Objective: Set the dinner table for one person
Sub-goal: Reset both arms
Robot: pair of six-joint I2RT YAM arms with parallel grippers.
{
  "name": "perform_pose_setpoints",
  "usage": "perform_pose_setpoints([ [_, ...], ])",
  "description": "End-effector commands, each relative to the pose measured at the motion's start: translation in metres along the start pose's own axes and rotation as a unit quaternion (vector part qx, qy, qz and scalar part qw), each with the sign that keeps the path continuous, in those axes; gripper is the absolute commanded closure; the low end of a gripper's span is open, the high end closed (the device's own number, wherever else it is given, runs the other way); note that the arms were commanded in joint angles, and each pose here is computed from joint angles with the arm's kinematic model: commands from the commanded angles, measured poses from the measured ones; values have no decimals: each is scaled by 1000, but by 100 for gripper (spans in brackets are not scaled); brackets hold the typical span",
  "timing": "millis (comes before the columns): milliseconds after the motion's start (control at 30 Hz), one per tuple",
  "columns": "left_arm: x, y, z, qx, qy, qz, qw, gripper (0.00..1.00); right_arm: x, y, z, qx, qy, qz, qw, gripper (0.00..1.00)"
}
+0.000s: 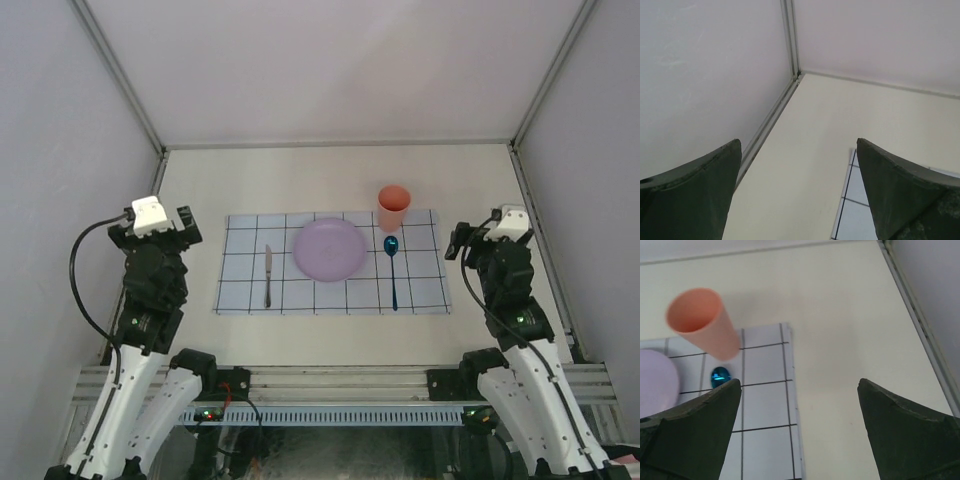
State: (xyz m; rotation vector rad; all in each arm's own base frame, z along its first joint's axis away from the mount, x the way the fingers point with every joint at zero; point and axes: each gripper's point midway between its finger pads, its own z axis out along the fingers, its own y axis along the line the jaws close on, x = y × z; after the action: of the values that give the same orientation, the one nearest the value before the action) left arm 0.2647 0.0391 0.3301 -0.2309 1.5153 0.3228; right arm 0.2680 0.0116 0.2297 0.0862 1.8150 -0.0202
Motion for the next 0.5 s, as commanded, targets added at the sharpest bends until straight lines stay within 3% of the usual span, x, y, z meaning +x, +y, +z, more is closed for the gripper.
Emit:
perform_pose_setpoints([
  [0,13,18,-5,-55,-20,-48,997,0,-15,-26,2,52,-88,80,991,0],
  [200,70,9,-11,-36,17,-61,997,0,22,-35,3,24,-160,75,984,0],
  [300,97,1,-15,-21,20,-82,996,0,52,-36,1,16,-129,75,989,0],
  [467,126,18,-19,-67,47,-45,996,0,80,-37,-18,18,-56,82,995,0],
])
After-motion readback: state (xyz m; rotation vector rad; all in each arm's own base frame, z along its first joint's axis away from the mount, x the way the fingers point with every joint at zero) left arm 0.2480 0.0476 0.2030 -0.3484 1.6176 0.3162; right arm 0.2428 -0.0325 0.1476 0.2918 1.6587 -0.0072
